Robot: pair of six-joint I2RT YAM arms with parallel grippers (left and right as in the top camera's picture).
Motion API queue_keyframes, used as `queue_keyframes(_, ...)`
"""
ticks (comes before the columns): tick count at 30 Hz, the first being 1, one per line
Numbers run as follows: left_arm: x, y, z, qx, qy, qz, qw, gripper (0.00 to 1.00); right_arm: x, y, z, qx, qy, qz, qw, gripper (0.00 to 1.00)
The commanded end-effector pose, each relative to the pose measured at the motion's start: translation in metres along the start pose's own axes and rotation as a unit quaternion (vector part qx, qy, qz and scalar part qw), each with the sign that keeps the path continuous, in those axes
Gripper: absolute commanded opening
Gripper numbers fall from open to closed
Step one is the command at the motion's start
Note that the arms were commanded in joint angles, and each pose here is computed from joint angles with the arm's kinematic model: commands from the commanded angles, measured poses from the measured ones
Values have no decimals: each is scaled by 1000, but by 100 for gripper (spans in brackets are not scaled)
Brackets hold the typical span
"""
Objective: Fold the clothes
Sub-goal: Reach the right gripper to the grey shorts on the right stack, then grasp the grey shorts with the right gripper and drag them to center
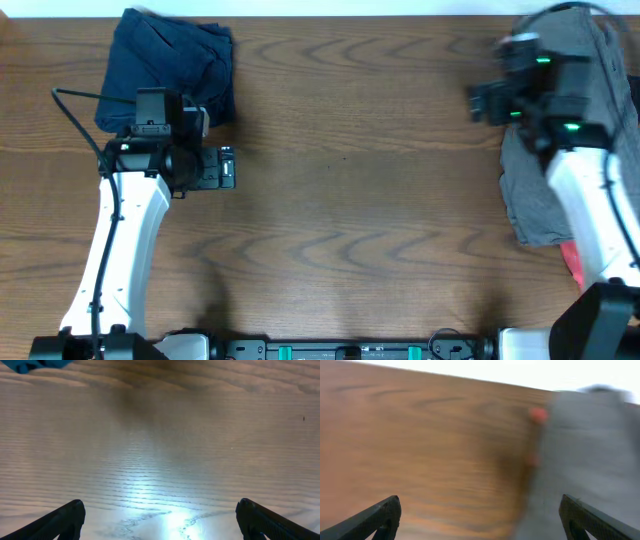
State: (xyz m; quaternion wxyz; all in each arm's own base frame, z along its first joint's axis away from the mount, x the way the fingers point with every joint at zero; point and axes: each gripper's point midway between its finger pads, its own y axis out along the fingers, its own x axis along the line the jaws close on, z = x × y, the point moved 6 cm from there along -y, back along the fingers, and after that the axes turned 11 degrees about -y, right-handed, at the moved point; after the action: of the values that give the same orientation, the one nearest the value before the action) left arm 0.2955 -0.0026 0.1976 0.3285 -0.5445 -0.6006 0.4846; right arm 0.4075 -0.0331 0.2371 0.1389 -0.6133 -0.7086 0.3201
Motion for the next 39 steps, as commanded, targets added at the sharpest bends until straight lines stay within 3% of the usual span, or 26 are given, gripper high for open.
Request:
queue_keyframes(1,-4,-4,-3,-3,-3,13,1000,98,-66,-11,16,7,45,84,995,98)
queue_keyframes(6,-4,-4,-3,-3,-3,13,1000,98,-141,-27,55,16,104,156,982,92)
queue_keyframes(13,-4,-4,-3,-3,-3,13,1000,98,-200,-24,122,56,165,194,965,86)
queue_keyframes(31,-5,-4,-3,-2,-9,15,1000,98,-239,15,241,130,251,197,939,72)
queue_keyframes(34,-5,-4,-3,-2,-9,15,1000,98,-240,14,246,126,260,191,938,61)
queue_keyframes(37,-5,-4,-3,-2,-9,15,1000,98,-243,11,247,121,274,195,934,37)
queue_keyframes(39,-5,-4,-3,-2,-9,15,1000,98,-242,12,247,117,277,189,935,27)
